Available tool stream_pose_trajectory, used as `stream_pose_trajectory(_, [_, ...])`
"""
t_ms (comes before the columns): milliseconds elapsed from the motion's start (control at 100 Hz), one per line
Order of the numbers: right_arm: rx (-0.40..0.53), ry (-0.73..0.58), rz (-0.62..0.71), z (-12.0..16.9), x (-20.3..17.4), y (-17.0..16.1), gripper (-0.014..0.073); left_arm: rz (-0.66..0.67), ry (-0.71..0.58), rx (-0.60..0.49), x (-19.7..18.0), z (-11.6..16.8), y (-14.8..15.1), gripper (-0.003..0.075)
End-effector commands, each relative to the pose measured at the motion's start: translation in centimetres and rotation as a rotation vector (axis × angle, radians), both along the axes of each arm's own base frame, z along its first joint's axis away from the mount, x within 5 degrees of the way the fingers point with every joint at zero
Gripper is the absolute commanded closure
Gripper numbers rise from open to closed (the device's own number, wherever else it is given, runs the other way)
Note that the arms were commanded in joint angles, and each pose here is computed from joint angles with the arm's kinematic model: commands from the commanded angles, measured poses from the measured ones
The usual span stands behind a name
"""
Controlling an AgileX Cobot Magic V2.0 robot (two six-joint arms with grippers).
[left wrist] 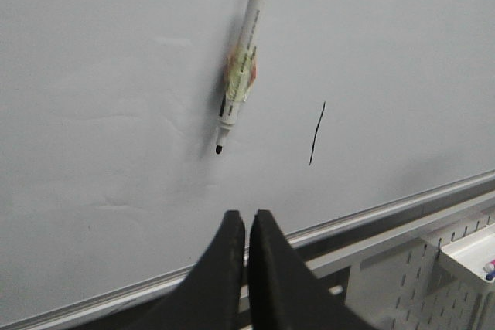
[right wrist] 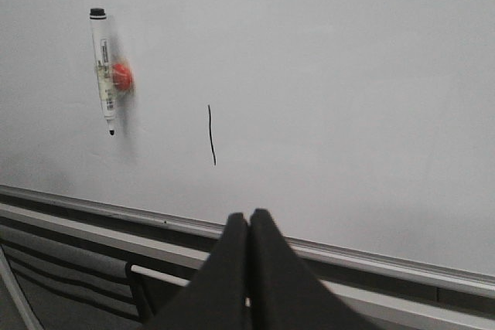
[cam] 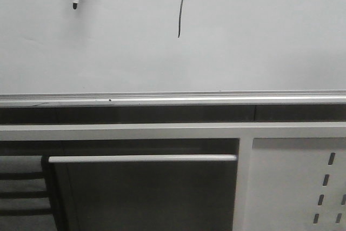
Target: Write number 1 on whiteboard
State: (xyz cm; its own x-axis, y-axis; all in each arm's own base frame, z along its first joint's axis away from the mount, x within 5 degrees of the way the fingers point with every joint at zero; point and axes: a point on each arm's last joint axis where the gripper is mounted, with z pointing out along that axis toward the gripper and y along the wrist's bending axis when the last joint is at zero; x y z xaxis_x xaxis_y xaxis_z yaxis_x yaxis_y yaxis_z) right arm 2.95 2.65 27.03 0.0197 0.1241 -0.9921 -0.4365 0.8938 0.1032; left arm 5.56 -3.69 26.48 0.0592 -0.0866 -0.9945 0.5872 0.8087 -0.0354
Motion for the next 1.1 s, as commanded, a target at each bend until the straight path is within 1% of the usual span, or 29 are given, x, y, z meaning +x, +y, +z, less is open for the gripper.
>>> stream_pose_trajectory(0, [0.052,-0.055,-0.033,1.0,-0.1,-0.3,0.0659,0.008,-0.02,-0.031,-0.2,1.0,0.3,0.0741])
stream_pose_trajectory(170, [0.046,-0.028,-0.029,0.2,0.1,-0.2,0.0659,0.007,0.005,-0.061,-0.2,0.9,0.3,0.0741])
stream_pose_trajectory(300, [0.043,-0.019,-0.029,-0.1,0.2,-0.2,0.0659,0.007,0.009,-0.06,-0.1,0.8,0.3,0.0741])
stream_pose_trajectory(1000, [0.043,-0.019,-0.029,-0.1,0.2,-0.2,0.0659,0.007,0.009,-0.06,-0.1,0.8,0.3,0.0741])
stream_pose_trajectory(1090, [0.043,-0.019,-0.029,-0.1,0.2,-0.2,0.0659,0.02,-0.057,0.006,-0.1,0.8,0.3,0.0741])
